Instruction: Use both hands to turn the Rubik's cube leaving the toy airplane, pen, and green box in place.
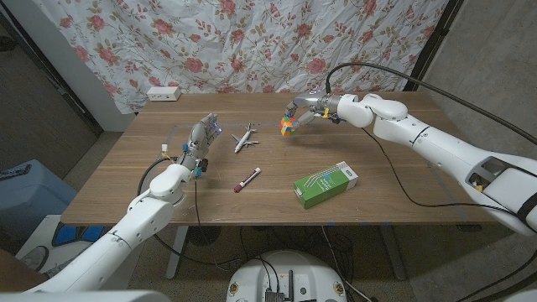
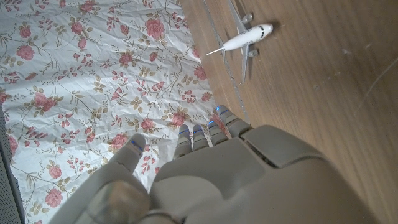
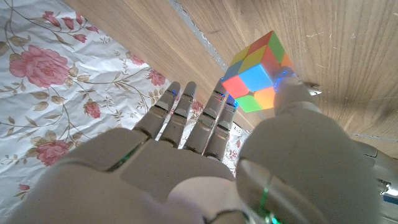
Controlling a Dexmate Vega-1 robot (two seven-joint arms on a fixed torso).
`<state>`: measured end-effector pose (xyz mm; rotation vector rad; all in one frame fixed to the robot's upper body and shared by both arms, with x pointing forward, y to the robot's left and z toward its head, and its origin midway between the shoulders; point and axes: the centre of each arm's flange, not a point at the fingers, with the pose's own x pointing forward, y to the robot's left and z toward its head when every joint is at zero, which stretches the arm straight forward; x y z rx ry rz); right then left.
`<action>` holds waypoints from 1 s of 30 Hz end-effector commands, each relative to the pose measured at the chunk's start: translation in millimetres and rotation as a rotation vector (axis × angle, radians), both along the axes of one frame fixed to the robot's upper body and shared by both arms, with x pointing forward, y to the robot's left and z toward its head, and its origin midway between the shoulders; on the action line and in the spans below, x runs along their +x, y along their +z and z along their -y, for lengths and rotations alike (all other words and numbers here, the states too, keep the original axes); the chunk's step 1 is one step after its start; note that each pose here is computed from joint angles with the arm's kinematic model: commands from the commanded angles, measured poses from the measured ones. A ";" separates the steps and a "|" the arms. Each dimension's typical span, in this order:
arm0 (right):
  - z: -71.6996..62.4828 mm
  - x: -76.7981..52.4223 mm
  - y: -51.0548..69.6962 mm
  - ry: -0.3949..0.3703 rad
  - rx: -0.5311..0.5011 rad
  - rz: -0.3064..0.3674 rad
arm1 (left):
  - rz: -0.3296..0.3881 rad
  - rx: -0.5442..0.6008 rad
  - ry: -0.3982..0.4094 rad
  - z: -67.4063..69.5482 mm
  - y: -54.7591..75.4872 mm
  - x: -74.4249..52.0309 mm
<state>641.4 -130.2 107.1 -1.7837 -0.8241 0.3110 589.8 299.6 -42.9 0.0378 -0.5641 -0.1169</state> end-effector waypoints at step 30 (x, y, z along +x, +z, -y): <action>25.2 -22.3 -22.2 0.053 0.563 -0.066 | 0.086 0.217 0.085 28.8 48.5 -33.6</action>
